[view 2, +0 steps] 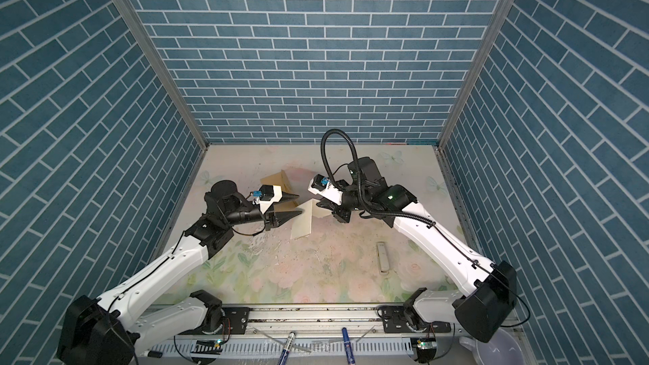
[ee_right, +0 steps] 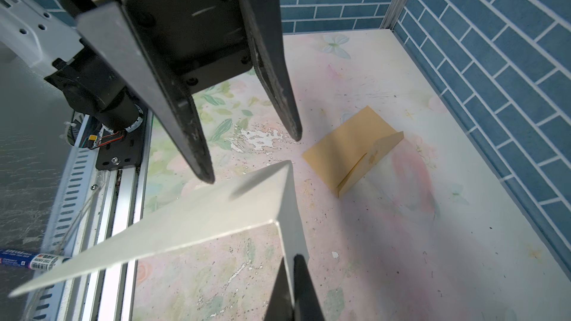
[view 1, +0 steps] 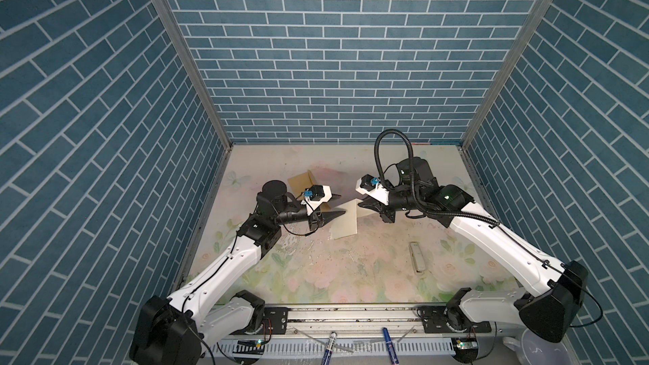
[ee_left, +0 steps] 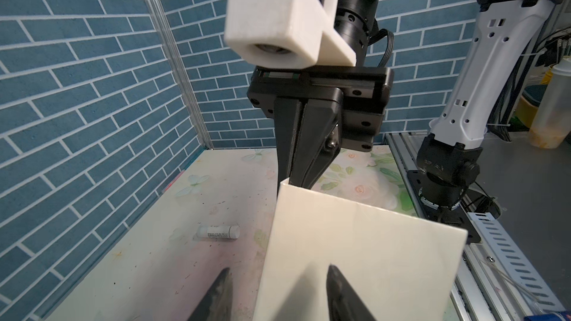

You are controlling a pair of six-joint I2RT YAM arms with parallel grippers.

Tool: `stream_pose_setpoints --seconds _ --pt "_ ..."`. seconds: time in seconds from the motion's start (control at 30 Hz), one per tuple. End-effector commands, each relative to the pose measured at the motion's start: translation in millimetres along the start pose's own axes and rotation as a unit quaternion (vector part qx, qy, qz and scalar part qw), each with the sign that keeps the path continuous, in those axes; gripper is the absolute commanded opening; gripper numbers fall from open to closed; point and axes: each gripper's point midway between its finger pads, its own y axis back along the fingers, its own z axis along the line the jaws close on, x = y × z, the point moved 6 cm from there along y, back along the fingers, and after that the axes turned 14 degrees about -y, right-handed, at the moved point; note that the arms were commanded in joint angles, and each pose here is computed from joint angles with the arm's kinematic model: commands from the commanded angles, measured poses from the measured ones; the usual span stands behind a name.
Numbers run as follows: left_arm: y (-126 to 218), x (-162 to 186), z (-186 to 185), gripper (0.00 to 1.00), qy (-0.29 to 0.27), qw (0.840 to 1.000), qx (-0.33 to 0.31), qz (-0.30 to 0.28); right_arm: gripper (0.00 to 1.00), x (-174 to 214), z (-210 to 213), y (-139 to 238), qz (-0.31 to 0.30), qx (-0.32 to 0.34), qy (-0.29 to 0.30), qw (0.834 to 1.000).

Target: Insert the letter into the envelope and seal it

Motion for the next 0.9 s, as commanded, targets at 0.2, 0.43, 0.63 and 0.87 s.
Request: stream_pose_setpoints --seconds 0.2,0.43,0.63,0.87 --pt "-6.1 -10.5 2.1 0.45 -0.013 1.000 0.014 -0.019 0.00 -9.4 13.6 -6.1 -0.011 -0.040 0.025 0.999" --pt "-9.1 -8.7 0.6 0.37 -0.009 1.000 0.023 -0.019 0.00 -13.1 18.2 -9.2 -0.011 -0.047 0.030 0.998" --pt "-9.9 -8.6 0.0 0.30 -0.009 0.999 0.028 -0.023 0.00 -13.9 19.1 -9.6 -0.011 -0.048 0.033 0.998" --pt "-11.4 -7.1 -1.8 0.23 -0.006 0.999 0.038 -0.026 0.00 -15.0 20.0 -9.1 -0.012 -0.048 0.037 0.998"
